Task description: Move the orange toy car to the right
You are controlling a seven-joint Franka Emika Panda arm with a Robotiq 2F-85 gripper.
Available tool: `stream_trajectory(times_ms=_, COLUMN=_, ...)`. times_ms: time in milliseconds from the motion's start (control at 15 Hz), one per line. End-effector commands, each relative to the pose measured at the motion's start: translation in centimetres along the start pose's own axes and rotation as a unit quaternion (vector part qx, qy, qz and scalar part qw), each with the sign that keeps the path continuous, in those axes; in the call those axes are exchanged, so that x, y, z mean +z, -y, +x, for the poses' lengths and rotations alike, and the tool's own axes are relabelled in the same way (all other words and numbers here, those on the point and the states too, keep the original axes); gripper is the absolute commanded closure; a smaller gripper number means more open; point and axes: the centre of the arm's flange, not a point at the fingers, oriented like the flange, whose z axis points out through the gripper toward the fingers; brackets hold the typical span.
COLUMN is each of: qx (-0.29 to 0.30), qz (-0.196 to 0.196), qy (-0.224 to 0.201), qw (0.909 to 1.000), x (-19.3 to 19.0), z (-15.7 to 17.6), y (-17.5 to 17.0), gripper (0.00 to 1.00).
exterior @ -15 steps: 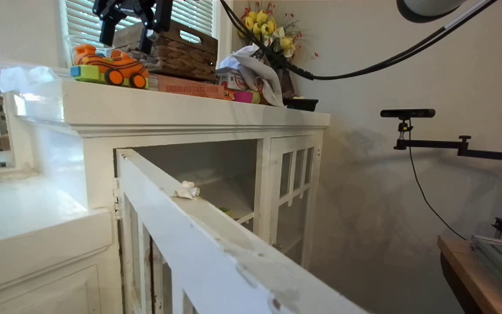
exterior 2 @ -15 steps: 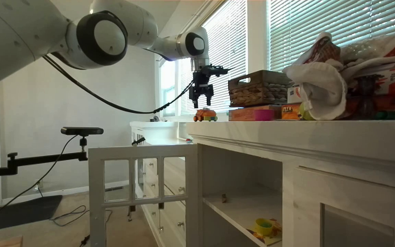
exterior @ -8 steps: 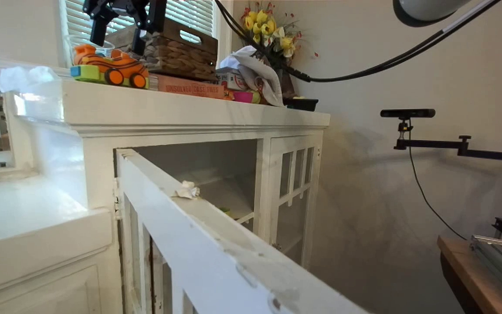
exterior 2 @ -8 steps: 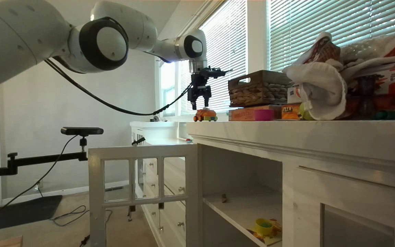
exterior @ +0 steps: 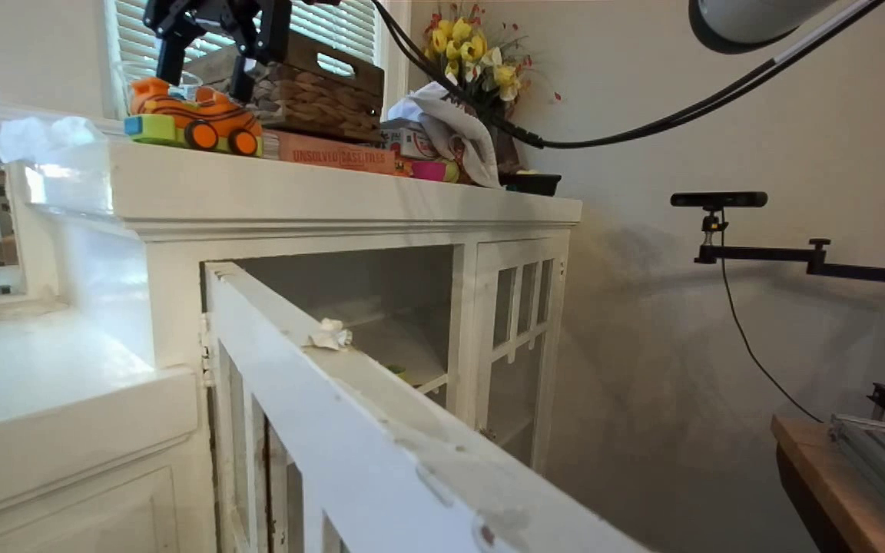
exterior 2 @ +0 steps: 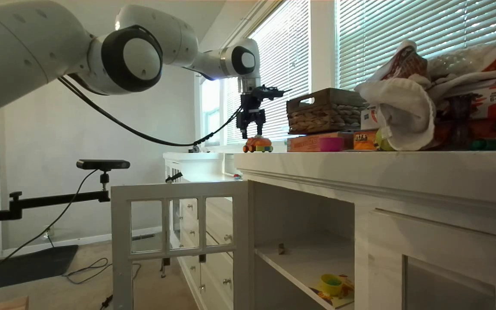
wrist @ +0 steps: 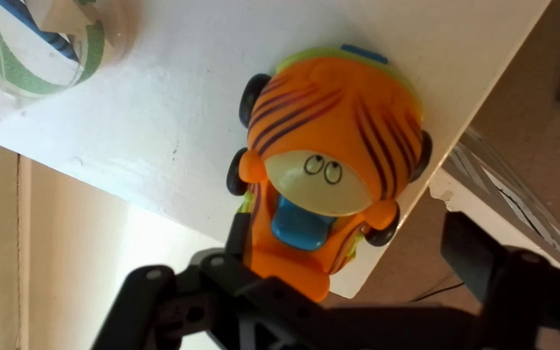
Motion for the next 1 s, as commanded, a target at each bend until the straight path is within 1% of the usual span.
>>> stream_trajectory(times_ms=0, qx=-0.007, qz=-0.002, qy=0.006, qw=1.0000, x=-0.64, z=0.73, y=-4.36, gripper=0.00)
stream_trajectory(times_ms=533, qx=0.007, qz=-0.005, qy=0.006, qw=0.9999, x=-1.15, z=0.64, y=-4.41, gripper=0.00)
stream_trajectory(times_ms=933, qx=0.054, qz=-0.010, qy=0.001, qw=0.9985, x=-1.48, z=0.98, y=-4.41, gripper=0.00)
